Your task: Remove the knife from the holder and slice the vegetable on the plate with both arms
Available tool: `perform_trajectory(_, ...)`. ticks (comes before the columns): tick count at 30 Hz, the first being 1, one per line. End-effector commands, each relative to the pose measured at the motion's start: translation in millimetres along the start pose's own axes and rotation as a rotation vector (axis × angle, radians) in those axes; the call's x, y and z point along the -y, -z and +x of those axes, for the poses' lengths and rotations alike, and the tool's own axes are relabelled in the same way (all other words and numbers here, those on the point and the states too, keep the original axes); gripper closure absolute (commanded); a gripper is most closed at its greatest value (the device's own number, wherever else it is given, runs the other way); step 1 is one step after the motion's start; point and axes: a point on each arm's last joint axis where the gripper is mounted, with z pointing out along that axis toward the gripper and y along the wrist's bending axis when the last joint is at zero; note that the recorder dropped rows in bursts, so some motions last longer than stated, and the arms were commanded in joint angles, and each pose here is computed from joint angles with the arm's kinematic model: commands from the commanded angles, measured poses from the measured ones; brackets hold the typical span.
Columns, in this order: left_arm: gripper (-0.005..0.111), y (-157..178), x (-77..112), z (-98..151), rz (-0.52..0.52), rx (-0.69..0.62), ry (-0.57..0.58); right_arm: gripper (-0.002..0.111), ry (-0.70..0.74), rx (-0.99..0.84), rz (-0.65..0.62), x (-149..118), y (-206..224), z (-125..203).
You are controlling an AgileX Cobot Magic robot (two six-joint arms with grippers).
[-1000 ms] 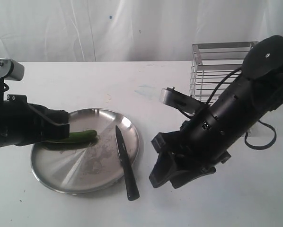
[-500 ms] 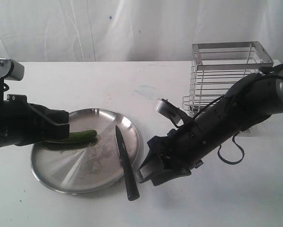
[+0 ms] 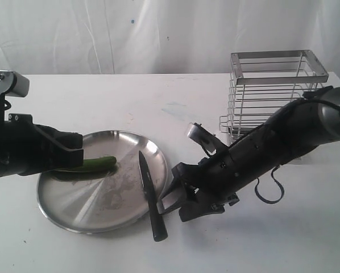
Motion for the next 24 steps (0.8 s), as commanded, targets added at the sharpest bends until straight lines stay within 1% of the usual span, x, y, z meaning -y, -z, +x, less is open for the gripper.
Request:
perform_trajectory(1,0.107,2,0.4,1,0.01,0.005,0.018,0.05,0.022,0.041,-0.024,-1,-1,-4)
perform_trajectory(5,0.107,2,0.4,1,0.01,0.005,0.018,0.05,0.038,0.05,-0.025,-3,-2,-5)
perform_trajectory(11,0.107,2,0.6,1,0.012,0.005,0.018,0.05,0.068,0.014,-0.027,-8,-22,-1)
perform_trajectory(15,0.107,2,0.6,1,0.012,0.005,0.018,0.05,0.048,0.006,-0.005,-2,-30,-1)
perform_trajectory(24,0.107,2,0.7,1,0.014,0.005,0.018,0.05,0.025,0.037,0.016,3,-32,-4)
